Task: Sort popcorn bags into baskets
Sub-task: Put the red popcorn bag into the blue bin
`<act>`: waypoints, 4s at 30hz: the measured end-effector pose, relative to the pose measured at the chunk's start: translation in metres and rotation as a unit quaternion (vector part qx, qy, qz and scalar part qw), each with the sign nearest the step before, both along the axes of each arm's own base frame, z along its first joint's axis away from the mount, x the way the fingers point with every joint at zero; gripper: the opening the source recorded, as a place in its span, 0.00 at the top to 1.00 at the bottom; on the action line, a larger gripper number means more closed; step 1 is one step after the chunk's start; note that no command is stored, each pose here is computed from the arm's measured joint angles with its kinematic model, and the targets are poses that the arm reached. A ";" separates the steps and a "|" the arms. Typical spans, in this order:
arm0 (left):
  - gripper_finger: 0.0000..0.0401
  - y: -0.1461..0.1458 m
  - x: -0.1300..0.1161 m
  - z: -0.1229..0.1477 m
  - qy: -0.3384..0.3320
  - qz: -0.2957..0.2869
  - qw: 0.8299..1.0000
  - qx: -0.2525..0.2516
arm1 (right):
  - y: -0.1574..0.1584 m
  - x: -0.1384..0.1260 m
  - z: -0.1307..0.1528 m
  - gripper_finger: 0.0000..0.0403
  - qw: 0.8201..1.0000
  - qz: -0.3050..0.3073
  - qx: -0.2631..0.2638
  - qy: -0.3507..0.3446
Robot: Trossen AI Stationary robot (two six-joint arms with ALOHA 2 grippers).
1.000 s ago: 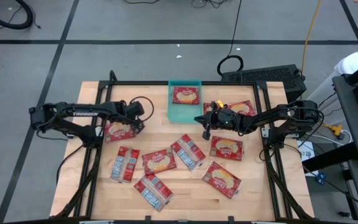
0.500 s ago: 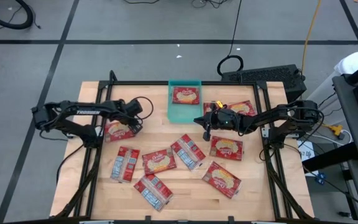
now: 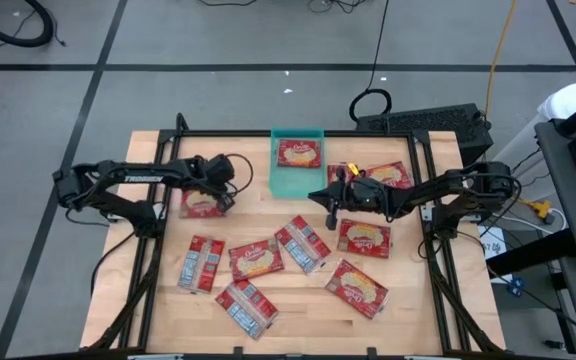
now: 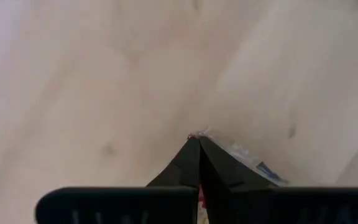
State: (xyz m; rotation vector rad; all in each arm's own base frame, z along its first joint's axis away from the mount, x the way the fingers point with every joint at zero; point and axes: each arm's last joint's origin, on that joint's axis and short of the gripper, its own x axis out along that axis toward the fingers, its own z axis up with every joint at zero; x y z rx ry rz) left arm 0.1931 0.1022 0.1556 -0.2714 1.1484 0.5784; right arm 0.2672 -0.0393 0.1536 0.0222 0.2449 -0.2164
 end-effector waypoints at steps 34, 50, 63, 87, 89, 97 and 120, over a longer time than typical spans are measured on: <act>0.99 -0.023 0.010 0.147 -0.287 -0.088 0.913 0.275 | 0.004 0.134 0.011 0.50 0.986 -0.133 -0.084 -0.050; 0.62 -0.007 0.029 0.023 -0.012 -0.087 0.993 0.081 | 0.011 0.126 0.004 0.51 0.986 -0.109 -0.108 0.070; 0.45 -0.022 0.020 -0.014 0.070 0.063 0.996 0.007 | 0.010 0.123 -0.002 0.51 0.981 -0.100 -0.122 0.109; 0.55 -0.026 -0.016 -0.007 0.152 0.161 0.975 -0.012 | 0.013 0.124 -0.002 0.51 0.982 -0.095 -0.124 0.109; 0.48 -0.023 -0.016 -0.009 0.153 0.164 0.974 -0.014 | 0.013 0.124 -0.002 0.51 0.982 -0.094 -0.124 0.109; 0.30 -0.006 -0.016 -0.018 0.164 0.171 0.971 -0.024 | 0.015 0.124 -0.002 0.51 0.985 -0.070 -0.117 0.107; 0.99 0.016 -0.004 -0.023 0.177 0.052 0.982 0.044 | 0.016 0.126 0.003 0.51 0.988 -0.072 -0.113 0.076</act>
